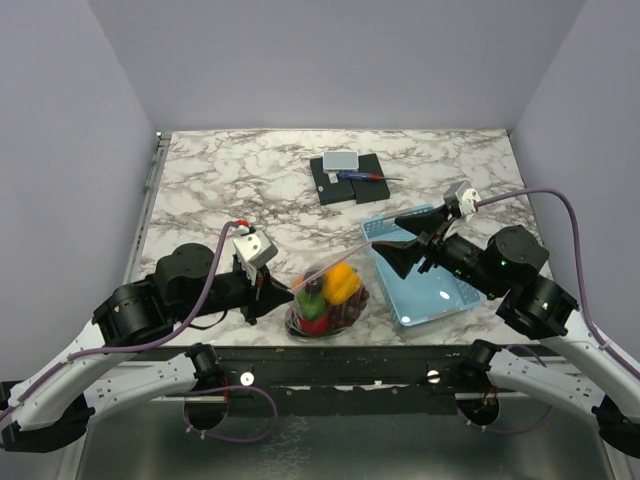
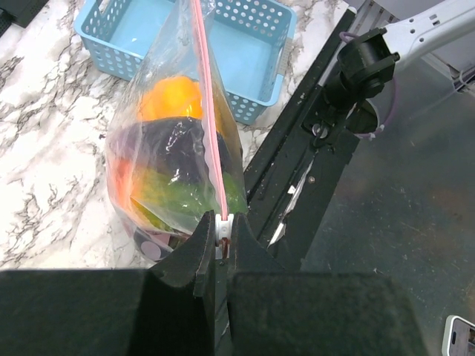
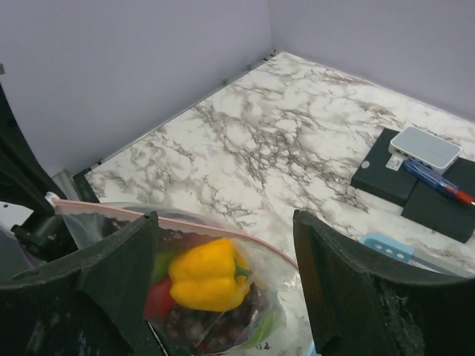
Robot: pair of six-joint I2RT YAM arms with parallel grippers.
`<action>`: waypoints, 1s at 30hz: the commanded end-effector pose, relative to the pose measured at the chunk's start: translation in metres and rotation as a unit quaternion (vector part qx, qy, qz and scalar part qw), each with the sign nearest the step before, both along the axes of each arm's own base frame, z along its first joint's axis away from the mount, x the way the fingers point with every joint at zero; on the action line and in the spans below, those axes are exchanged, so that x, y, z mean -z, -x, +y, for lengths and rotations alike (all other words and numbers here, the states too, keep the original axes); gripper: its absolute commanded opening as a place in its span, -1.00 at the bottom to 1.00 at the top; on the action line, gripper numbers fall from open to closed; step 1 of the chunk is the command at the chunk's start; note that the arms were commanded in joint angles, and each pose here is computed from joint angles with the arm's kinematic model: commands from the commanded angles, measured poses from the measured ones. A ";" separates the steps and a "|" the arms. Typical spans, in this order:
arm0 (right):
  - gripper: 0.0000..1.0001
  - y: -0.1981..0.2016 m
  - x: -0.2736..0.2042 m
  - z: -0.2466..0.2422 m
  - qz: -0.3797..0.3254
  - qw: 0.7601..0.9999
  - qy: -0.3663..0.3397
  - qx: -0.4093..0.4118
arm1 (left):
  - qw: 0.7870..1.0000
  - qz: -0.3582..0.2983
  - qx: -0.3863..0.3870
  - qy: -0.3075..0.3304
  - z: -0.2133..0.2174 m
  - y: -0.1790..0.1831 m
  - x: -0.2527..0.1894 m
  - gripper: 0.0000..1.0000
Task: Place the food in the zip-top bag and seal the zipper
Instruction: Zip the zipper food storage bag at the center of the board, then place the zipper food storage bag at the center of the board.
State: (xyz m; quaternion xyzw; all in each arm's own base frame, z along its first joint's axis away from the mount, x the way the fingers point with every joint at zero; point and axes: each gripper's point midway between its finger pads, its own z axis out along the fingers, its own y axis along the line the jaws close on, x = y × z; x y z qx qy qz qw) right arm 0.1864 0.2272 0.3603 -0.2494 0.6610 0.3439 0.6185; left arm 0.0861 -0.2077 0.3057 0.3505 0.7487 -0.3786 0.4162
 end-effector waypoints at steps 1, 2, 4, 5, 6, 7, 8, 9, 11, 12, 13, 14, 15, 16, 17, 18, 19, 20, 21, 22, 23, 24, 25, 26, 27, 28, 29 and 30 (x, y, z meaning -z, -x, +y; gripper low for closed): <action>0.59 0.019 0.001 0.014 0.042 0.997 0.008 -0.062 | 1.000 0.001 0.015 0.015 -0.005 0.004 -0.003 -1.00; 0.60 0.022 0.000 0.017 0.044 0.996 0.013 -0.076 | 1.000 0.001 0.017 0.016 -0.006 0.004 -0.003 -1.00; 0.60 0.027 0.001 0.021 0.049 0.994 0.033 -0.097 | 1.000 0.002 0.019 0.015 -0.006 0.005 -0.003 -1.00; 0.60 0.027 0.002 0.021 0.051 0.993 0.044 -0.100 | 1.000 0.001 0.019 0.016 -0.006 0.005 -0.003 -1.00; 0.60 0.028 0.003 0.021 0.053 0.992 0.056 -0.103 | 1.000 0.001 0.020 0.017 -0.006 0.005 -0.003 -1.00; 0.60 0.030 0.005 0.021 0.051 0.990 0.070 -0.109 | 1.000 0.001 0.022 0.016 -0.007 0.006 -0.002 -1.00; 0.60 0.031 0.007 0.020 0.046 0.989 0.083 -0.115 | 1.000 0.002 0.024 0.016 -0.007 0.006 -0.002 -1.00; 0.60 0.032 0.007 0.019 0.042 0.988 0.092 -0.120 | 1.000 0.002 0.025 0.015 -0.008 0.006 -0.002 -1.00; 0.60 0.033 0.010 0.019 0.029 0.985 0.110 -0.130 | 1.000 0.001 0.026 0.015 -0.007 0.006 -0.002 -1.00; 0.61 0.034 0.012 0.018 0.012 0.982 0.125 -0.139 | 1.000 -0.001 0.026 0.016 -0.007 0.006 -0.003 -1.00; 0.63 0.033 0.014 0.019 0.000 0.980 0.136 -0.145 | 1.000 -0.003 0.026 0.017 -0.007 0.006 -0.004 -1.00; 0.64 0.032 0.017 0.019 -0.011 0.977 0.148 -0.150 | 0.999 -0.004 0.026 0.018 -0.006 0.006 -0.006 -1.00; 0.65 0.030 0.021 0.019 -0.023 0.975 0.161 -0.151 | 0.999 -0.006 0.026 0.018 -0.006 0.006 -0.007 -1.00; 0.65 0.027 0.024 0.019 -0.033 0.972 0.174 -0.151 | 0.999 -0.007 0.026 0.020 -0.005 0.007 -0.008 -1.00; 0.66 0.025 0.028 0.019 -0.042 0.969 0.187 -0.154 | 0.999 -0.008 0.026 0.020 -0.005 0.007 -0.008 -1.00; 0.66 0.024 0.031 0.020 -0.052 0.965 0.200 -0.161 | 0.999 -0.007 0.027 0.019 -0.005 0.007 -0.008 -1.00; 0.66 0.023 0.035 0.021 -0.059 0.961 0.212 -0.167 | 0.999 -0.007 0.028 0.019 -0.005 0.008 -0.008 -1.00; 0.66 0.022 0.038 0.023 -0.068 0.956 0.224 -0.175 | 0.999 -0.007 0.030 0.019 -0.005 0.009 -0.008 -1.00; 0.67 0.020 0.041 0.024 -0.076 0.953 0.234 -0.178 | 0.999 -0.005 0.032 0.019 -0.005 0.009 -0.008 -1.00; 0.67 0.017 0.043 0.024 -0.084 0.950 0.243 -0.179 | 0.999 -0.005 0.033 0.019 -0.004 0.010 -0.007 -1.00; 0.67 0.014 0.046 0.025 -0.091 0.947 0.252 -0.179 | 0.999 -0.004 0.034 0.017 -0.005 0.010 -0.006 -1.00; 0.68 0.012 0.048 0.026 -0.096 0.943 0.261 -0.180 | 0.999 -0.004 0.034 0.017 -0.004 0.010 -0.006 -1.00; 0.68 0.010 0.050 0.026 -0.101 0.940 0.269 -0.183 | 0.999 -0.003 0.035 0.017 -0.004 0.011 -0.005 -1.00; 0.69 0.008 0.053 0.027 -0.102 0.937 0.277 -0.185 | 0.999 -0.003 0.035 0.015 -0.004 0.011 -0.005 -1.00; 0.69 0.005 0.056 0.028 -0.107 0.934 0.287 -0.186 | 0.999 -0.004 0.036 0.016 -0.003 0.011 -0.005 -1.00; 0.69 0.002 0.060 0.029 -0.107 0.931 0.297 -0.186 | 0.999 -0.005 0.036 0.016 -0.003 0.011 -0.006 -1.00; 0.69 0.001 0.063 0.030 -0.106 0.928 0.304 -0.189 | 0.999 -0.007 0.037 0.017 -0.002 0.012 -0.007 -1.00; 0.69 0.000 0.067 0.031 -0.103 0.925 0.310 -0.194 | 0.999 -0.009 0.036 0.017 -0.001 0.012 -0.008 -1.00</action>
